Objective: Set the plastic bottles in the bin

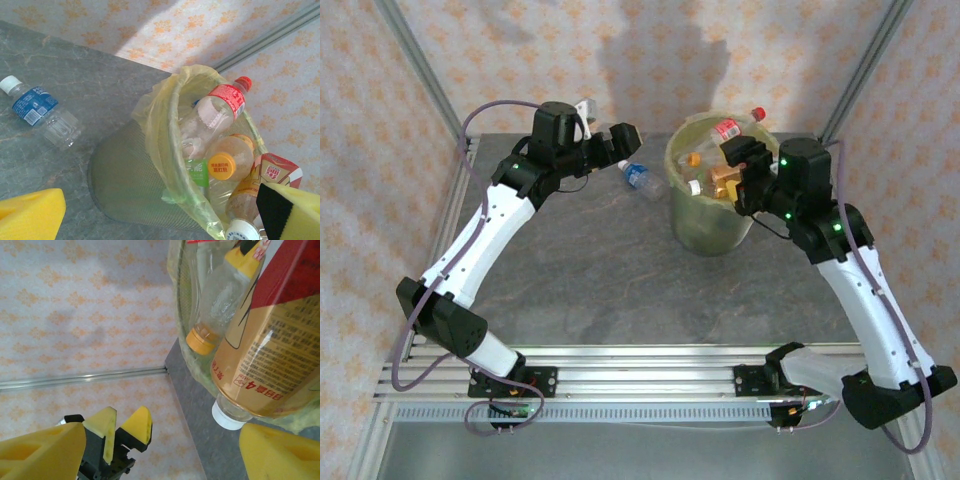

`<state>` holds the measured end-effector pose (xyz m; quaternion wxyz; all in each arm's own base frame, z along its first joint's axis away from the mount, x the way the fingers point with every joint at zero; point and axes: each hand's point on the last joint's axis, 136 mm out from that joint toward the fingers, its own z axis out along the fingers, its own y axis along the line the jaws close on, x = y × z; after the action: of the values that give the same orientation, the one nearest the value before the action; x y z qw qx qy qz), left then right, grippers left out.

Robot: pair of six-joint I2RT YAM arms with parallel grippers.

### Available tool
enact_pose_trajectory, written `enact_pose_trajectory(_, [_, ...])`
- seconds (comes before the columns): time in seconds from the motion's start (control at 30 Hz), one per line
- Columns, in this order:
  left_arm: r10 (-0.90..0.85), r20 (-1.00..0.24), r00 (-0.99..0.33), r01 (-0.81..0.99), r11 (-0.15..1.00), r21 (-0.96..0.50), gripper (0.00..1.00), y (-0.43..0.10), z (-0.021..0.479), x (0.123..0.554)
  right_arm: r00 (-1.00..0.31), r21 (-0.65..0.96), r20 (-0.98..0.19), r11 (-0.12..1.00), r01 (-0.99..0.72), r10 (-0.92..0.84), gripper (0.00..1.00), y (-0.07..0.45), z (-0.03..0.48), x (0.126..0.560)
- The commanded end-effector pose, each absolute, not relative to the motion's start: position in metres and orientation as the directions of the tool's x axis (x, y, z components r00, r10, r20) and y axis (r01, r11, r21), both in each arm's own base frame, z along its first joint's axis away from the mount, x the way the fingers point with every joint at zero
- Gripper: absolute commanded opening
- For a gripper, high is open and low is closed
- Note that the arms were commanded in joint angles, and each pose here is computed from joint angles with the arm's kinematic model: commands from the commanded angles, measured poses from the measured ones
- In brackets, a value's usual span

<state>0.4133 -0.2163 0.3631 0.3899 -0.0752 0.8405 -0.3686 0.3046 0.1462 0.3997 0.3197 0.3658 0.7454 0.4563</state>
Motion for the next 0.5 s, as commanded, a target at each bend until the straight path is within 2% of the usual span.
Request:
enact_pose_trajectory(0.0, [-0.417, -0.614, -0.670, 0.141, 0.741, -0.657, 1.00, -0.210, 0.366, 0.418, -0.487, 0.859, -0.262, 0.431, 0.276, 0.833, 0.77, 0.122, 0.390, 0.297])
enact_pose_trajectory(0.27, [-0.392, -0.614, -0.685, 0.075, 0.800, -0.595, 1.00, -0.207, 0.338, 0.439, -0.433, 0.752, -0.405, 0.563, 0.342, 0.805, 0.57, 0.089, 0.364, 0.303])
enact_pose_trajectory(0.47, [-0.405, -0.607, -0.684, -0.001, 0.832, -0.554, 1.00, -0.203, 0.313, 0.462, -0.473, 0.737, -0.414, 0.592, 0.326, 0.777, 0.45, 0.099, 0.360, 0.319])
